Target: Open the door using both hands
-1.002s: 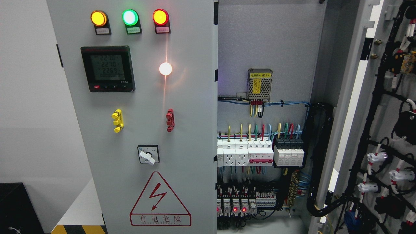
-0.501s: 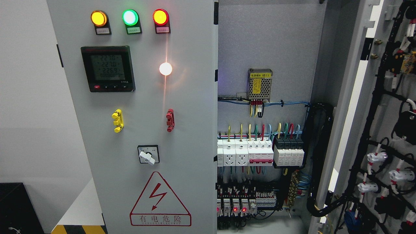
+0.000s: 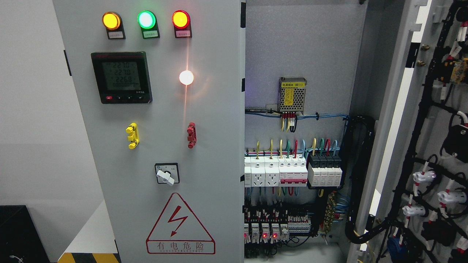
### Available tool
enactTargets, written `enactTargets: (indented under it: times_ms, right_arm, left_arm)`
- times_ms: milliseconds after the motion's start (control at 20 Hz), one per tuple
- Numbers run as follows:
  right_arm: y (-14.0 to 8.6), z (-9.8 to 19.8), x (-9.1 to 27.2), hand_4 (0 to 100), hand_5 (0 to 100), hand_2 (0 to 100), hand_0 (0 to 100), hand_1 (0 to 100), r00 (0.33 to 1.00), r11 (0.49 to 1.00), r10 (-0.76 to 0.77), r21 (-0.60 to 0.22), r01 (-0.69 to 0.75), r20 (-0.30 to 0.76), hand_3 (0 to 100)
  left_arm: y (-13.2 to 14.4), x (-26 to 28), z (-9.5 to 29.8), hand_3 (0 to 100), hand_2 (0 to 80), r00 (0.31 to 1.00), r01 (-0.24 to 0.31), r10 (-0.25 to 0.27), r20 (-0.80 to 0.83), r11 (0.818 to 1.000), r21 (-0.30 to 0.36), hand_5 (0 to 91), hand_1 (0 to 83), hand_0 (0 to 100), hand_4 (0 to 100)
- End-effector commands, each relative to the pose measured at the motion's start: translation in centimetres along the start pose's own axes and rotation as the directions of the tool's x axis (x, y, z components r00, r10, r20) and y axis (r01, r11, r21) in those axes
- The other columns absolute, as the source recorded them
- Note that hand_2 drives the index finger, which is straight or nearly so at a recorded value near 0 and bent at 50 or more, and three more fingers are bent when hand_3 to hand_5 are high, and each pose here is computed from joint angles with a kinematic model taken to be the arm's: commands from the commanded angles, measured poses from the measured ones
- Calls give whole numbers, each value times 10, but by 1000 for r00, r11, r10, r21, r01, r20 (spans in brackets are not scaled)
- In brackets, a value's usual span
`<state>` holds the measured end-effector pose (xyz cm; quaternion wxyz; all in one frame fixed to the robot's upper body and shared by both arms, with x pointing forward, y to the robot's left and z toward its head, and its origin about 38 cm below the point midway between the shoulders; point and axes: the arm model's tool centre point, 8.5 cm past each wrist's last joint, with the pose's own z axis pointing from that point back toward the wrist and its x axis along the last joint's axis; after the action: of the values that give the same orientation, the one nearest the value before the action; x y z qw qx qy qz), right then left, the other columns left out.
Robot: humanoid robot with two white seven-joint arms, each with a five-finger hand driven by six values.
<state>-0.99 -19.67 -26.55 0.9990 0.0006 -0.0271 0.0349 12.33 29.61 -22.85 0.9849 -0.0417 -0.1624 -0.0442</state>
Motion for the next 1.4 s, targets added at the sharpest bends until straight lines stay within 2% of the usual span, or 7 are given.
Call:
enactTargets:
  times_ms: [0, 100, 301, 601, 902, 1152, 1353]
  right_arm:
    - [0, 0, 0, 0, 0, 0, 192, 0, 1000, 1000, -2, 0, 2, 1, 0]
    - [0, 0, 0, 0, 0, 0, 192, 0, 1000, 1000, -2, 0, 2, 1, 0]
    - [0, 0, 0, 0, 0, 0, 192, 0, 1000, 1000, -2, 0, 2, 1, 0]
    - [0, 0, 0, 0, 0, 0, 192, 0, 1000, 1000, -2, 0, 2, 1, 0]
    - [0, 0, 0, 0, 0, 0, 191, 0, 1000, 1000, -2, 0, 2, 1, 0]
    - [0, 0, 0, 0, 0, 0, 192, 0, 1000, 1000, -2, 0, 2, 1, 0]
    - [0, 0, 0, 0, 0, 0, 192, 0, 1000, 1000, -2, 0, 2, 1, 0]
  left_arm:
    - [7, -120, 10, 0, 0, 943, -58, 118, -310, 979, 197, 0, 0, 0, 0]
    - [8, -127, 13, 0, 0, 936, -41, 112, -333, 976, 213, 0, 0, 0, 0]
    - [8, -139, 17, 0, 0, 923, -44, 130, -361, 971, 236, 0, 0, 0, 0]
    - [-9, -156, 21, 0, 0, 915, -29, 112, -387, 976, 214, 0, 0, 0, 0]
    - [-18, -166, 25, 0, 0, 902, -28, 116, -416, 977, 212, 0, 0, 0, 0]
    - [-24, -167, 25, 0, 0, 907, 1, 117, -404, 960, 280, 0, 0, 0, 0]
    - [-40, -173, 25, 0, 0, 903, 3, 113, -415, 963, 269, 0, 0, 0, 0]
